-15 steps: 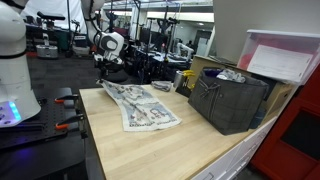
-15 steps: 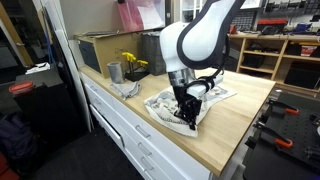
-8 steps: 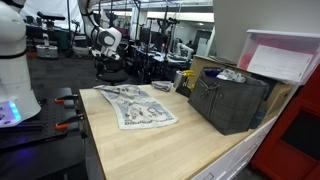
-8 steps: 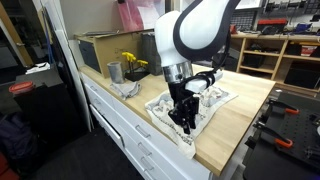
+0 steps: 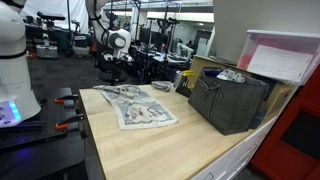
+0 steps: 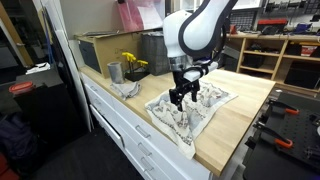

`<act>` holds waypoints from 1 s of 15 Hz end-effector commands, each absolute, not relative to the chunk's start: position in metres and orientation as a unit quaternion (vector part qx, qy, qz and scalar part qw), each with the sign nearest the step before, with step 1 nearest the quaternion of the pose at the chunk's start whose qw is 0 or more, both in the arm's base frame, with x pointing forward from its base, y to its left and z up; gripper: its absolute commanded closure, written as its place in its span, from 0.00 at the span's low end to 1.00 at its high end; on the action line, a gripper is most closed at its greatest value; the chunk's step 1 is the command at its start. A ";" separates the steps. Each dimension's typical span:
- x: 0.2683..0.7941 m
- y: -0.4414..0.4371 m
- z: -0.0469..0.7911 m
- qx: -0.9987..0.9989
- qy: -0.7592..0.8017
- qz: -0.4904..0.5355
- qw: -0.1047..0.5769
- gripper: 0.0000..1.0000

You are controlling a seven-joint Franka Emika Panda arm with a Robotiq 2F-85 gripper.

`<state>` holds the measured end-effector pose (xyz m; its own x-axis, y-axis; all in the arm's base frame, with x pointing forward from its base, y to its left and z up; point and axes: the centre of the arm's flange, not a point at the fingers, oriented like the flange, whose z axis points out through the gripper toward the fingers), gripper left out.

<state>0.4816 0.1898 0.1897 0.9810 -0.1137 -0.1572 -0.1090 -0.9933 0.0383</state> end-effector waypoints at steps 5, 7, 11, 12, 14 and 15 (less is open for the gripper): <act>0.538 0.027 0.150 0.961 -0.264 -0.079 0.034 0.00; 0.540 -0.014 0.140 0.945 -0.313 -0.084 0.035 0.00; 0.544 -0.084 0.131 0.906 -0.414 -0.086 0.032 0.00; 0.546 -0.100 0.129 0.894 -0.438 -0.088 0.029 0.00; 0.552 -0.129 0.128 0.870 -0.485 -0.085 0.018 0.00; 0.554 -0.142 0.129 0.858 -0.507 -0.082 0.012 0.00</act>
